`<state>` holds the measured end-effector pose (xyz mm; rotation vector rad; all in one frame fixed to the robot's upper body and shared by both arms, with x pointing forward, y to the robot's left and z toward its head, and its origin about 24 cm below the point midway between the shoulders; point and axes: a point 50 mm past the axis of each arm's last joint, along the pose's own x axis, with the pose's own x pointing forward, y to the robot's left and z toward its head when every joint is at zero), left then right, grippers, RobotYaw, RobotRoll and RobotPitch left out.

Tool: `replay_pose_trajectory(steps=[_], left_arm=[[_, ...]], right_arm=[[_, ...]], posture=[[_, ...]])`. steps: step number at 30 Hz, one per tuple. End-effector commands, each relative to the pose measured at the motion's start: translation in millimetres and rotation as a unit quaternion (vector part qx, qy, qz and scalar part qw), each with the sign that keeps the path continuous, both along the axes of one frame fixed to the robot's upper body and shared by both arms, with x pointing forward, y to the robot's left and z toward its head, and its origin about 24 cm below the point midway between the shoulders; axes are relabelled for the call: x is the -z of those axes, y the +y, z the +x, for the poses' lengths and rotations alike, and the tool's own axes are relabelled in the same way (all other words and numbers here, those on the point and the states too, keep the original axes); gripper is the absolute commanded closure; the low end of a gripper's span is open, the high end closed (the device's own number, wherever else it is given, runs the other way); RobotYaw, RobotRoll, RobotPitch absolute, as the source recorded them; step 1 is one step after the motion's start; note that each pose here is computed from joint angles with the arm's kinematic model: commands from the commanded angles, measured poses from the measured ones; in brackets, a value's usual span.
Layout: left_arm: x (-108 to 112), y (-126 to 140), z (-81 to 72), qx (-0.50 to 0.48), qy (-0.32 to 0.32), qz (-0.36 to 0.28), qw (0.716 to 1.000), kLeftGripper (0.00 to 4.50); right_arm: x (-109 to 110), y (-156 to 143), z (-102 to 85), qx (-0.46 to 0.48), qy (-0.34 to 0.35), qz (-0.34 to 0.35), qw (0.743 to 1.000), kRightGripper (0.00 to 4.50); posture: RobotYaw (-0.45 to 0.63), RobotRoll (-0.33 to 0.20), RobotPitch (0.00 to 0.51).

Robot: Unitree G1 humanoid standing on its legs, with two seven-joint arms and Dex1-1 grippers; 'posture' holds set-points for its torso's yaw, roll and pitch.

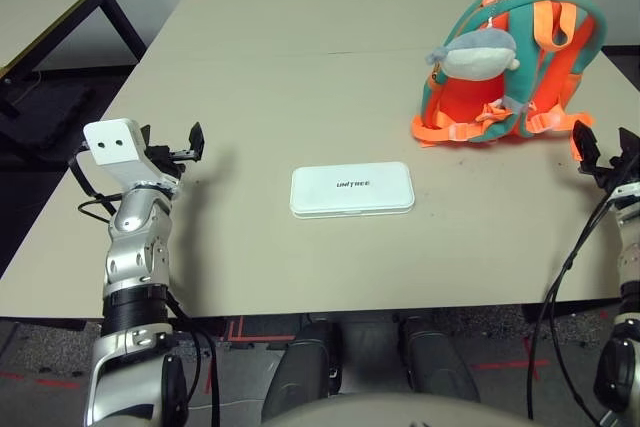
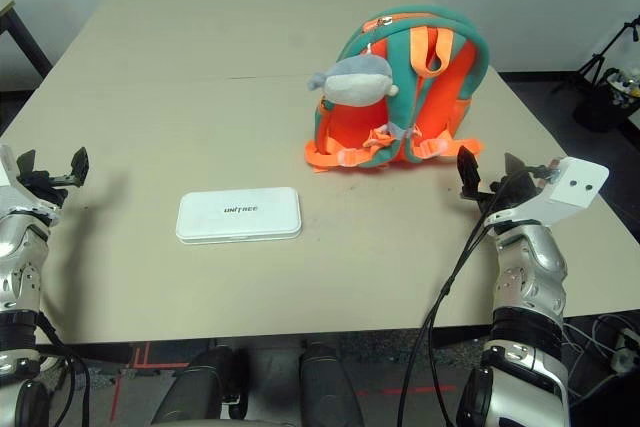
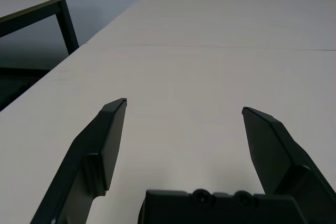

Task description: Put the pencil case into the backpack and zip it.

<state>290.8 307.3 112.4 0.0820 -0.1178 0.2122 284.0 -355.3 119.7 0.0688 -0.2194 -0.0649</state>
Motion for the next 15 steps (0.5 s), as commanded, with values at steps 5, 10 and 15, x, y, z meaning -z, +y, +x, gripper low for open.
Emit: replay_pose_trajectory(steps=[5, 10, 15], left_arm=[[15.5, -14.3, -0.4, -0.004, 0.008, -0.028, 1.0, 0.0], [-23.6, -9.5, 15.4, 0.075, -0.021, -0.019, 0.997, 0.0], [-79.9, 5.0, 25.4, 0.205, 0.001, -0.103, 0.973, 0.0]], right_arm=[[-9.7, -16.6, -7.1, 0.009, 0.0, -0.024, 1.0, 0.04], [-35.2, -20.5, -12.9, -0.04, 0.008, -0.036, 0.999, 0.04], [-69.9, -22.5, -31.7, -0.107, 0.046, 0.046, 0.992, 0.04]], posture=[[-0.09, 0.0, 0.118], [-0.09, 0.0, 0.12], [-0.06, 0.0, 0.098]])
